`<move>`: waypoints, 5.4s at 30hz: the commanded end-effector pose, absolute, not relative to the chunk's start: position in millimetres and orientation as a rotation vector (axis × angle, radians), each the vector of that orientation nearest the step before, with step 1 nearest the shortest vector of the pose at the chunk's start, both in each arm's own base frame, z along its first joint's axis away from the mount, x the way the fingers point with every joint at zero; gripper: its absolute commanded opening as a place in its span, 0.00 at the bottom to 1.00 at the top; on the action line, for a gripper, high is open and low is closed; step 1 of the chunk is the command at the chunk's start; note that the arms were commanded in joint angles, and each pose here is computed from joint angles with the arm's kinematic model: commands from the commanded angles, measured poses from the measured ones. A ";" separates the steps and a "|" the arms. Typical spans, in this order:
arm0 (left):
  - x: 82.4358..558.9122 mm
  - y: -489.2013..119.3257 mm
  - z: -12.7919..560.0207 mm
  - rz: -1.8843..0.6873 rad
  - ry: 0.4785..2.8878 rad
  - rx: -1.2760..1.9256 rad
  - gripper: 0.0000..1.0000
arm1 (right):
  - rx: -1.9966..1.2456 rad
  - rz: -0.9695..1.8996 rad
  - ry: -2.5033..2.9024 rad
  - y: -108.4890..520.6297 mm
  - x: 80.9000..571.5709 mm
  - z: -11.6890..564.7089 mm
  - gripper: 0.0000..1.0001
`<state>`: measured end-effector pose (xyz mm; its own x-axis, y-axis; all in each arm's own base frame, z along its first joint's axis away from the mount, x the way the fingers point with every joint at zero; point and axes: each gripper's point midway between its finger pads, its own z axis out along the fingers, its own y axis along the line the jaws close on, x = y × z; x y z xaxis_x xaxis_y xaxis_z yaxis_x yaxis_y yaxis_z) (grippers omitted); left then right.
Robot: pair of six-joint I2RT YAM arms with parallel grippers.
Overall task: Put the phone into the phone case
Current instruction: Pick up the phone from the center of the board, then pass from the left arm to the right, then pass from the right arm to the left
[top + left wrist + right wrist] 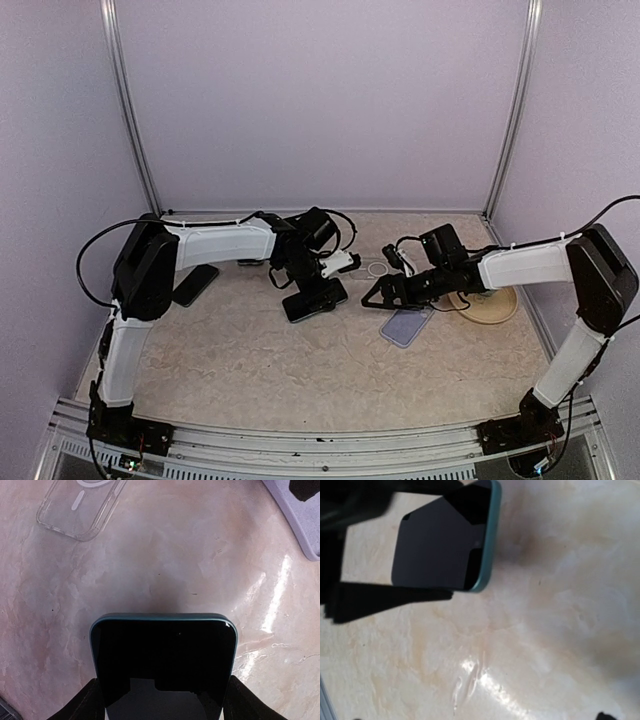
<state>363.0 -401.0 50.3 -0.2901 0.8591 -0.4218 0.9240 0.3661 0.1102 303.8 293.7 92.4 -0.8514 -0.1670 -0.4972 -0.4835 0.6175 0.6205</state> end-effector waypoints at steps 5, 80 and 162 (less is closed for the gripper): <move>352.9 -420.8 91.2 -0.278 2.117 1.538 0.31 | -0.510 1.174 2.420 306.9 308.2 100.1 1.00; 291.6 -465.6 138.3 -0.325 1.947 1.549 0.32 | -0.352 1.704 2.284 331.9 297.4 117.0 0.35; 258.7 -438.7 247.8 -1.861 1.655 0.576 0.88 | -0.680 1.570 1.645 280.9 269.0 267.4 0.00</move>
